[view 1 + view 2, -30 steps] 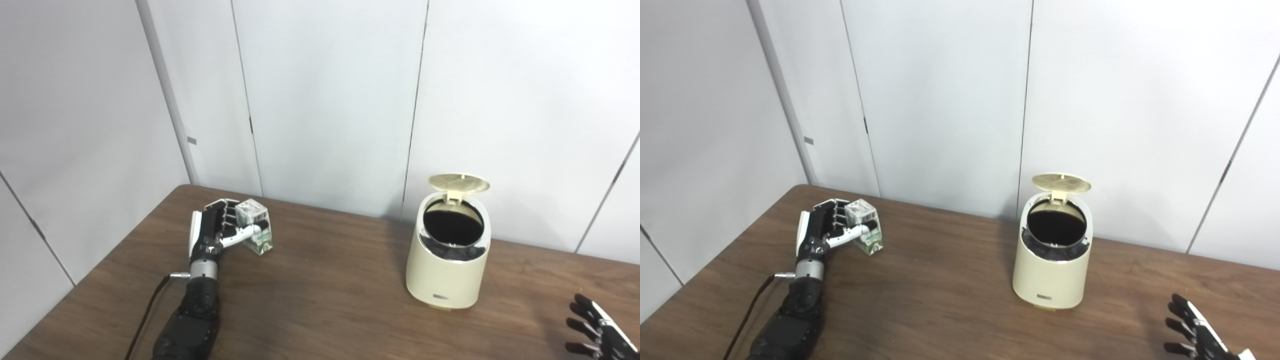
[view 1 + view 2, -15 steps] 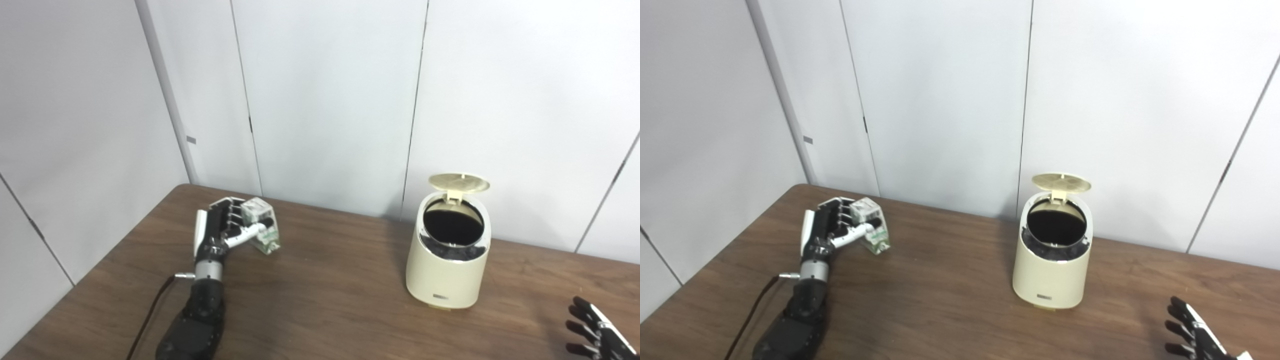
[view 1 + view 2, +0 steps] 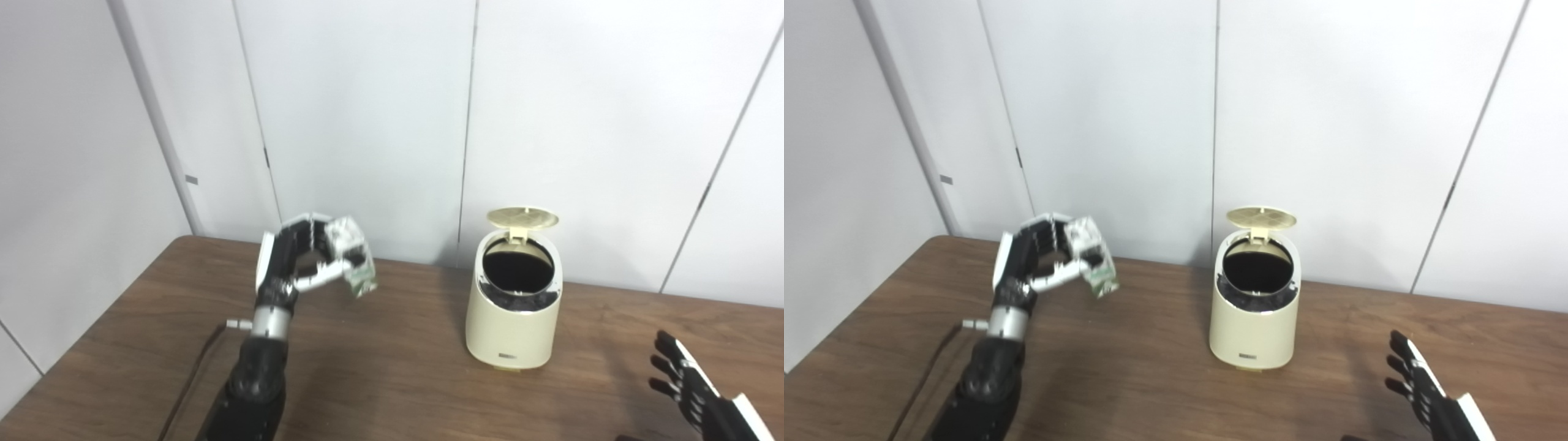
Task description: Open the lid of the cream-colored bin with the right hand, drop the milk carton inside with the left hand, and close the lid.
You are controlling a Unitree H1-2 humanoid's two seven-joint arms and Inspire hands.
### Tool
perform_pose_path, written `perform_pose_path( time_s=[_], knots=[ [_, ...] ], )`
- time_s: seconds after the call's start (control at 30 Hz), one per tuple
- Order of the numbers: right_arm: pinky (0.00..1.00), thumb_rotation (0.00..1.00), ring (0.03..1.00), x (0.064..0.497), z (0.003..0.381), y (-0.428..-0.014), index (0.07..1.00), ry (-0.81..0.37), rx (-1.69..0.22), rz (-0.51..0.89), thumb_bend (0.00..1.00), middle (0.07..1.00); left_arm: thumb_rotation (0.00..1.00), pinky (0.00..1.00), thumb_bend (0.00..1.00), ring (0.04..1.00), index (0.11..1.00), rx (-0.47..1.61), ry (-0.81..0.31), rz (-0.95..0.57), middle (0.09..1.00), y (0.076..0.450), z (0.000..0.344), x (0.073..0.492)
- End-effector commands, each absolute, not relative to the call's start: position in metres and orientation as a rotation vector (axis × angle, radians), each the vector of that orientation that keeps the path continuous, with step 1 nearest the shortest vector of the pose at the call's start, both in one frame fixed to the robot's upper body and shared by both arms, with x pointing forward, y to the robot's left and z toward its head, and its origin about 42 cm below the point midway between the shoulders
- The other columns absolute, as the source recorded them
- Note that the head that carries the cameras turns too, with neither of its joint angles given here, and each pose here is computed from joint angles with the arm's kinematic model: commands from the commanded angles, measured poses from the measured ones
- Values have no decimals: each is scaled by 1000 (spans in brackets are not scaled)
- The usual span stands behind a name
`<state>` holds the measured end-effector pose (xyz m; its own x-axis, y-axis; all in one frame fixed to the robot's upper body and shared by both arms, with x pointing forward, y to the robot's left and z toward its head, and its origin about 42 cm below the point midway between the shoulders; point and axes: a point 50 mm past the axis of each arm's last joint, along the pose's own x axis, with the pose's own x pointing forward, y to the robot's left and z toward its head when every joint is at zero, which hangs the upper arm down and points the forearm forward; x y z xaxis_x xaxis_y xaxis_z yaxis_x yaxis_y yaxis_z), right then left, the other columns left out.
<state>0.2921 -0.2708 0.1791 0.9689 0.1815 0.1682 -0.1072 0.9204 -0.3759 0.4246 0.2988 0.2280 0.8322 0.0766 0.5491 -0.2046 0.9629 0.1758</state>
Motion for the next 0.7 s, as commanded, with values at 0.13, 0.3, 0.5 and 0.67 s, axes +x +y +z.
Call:
perform_pose_path(
  time_s=[0.13, 0.3, 0.5, 0.67],
  knots=[
    [847, 148, 932, 297, 194, -261, 991, -281, -394, 129, 742, 975, 0, 394, 522, 442, 504, 221, -720, 54, 462, 264, 283, 432],
    [884, 224, 952, 298, 184, -260, 990, -281, -378, 120, 760, 978, 0, 387, 521, 431, 506, 219, -781, -6, 460, 235, 296, 434],
    [869, 258, 946, 297, 177, -258, 984, -289, -400, 106, 755, 972, 0, 394, 522, 430, 501, 185, -810, -54, 461, 211, 300, 435],
    [885, 288, 945, 297, 173, -255, 983, -288, -384, 90, 773, 971, 0, 395, 522, 432, 500, 158, -819, -90, 461, 196, 299, 436]
  ],
)
